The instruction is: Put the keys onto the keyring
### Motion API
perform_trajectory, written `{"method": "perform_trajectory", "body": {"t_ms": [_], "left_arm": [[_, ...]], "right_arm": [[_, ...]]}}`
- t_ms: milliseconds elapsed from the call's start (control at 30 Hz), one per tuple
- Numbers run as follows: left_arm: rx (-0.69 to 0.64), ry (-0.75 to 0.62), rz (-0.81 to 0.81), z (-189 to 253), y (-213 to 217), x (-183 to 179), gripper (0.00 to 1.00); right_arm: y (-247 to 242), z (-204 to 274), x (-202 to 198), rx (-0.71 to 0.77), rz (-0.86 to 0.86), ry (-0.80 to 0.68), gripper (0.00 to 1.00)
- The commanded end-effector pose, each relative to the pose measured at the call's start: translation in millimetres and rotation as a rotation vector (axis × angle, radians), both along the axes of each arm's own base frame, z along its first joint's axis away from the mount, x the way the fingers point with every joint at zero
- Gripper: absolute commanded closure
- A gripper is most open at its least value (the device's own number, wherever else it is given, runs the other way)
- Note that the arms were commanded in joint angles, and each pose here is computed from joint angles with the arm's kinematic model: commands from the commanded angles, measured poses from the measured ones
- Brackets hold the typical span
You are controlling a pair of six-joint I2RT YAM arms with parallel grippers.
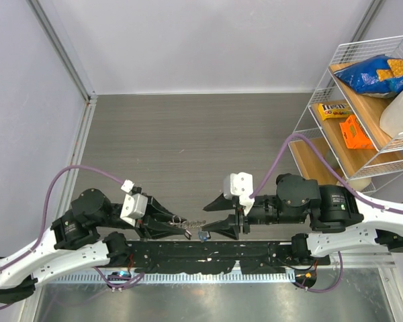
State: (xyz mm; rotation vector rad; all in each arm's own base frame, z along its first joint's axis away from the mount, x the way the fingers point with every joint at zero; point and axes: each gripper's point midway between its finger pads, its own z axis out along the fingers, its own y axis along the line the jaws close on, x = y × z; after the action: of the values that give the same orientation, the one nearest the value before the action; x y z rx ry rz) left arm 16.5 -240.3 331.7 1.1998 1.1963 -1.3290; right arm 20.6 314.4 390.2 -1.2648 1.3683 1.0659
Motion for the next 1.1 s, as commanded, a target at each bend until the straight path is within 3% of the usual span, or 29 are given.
{"method": "perform_trajectory", "body": {"t_ms": [0,367,1067], "left_arm": [[-0.086,-0.073,-0.081,30.5,8.3,-16.6,1.00],[-0.150,-0.025,-0.073,37.8,4.3,-15.3,1.00],[-0.201,0.001,-0.075,48.4,4.4,-16.2,1.00]], "right_arm": [[7.3,-7.1,-22.5,-0.017,0.141,-0.011,0.49],[24.3,-33.4,-24.3,-0.051,0.212,-0.131,0.40],[57.2,-23.7,-18.6,0.031,0.175,-0.129,0.37]]}}
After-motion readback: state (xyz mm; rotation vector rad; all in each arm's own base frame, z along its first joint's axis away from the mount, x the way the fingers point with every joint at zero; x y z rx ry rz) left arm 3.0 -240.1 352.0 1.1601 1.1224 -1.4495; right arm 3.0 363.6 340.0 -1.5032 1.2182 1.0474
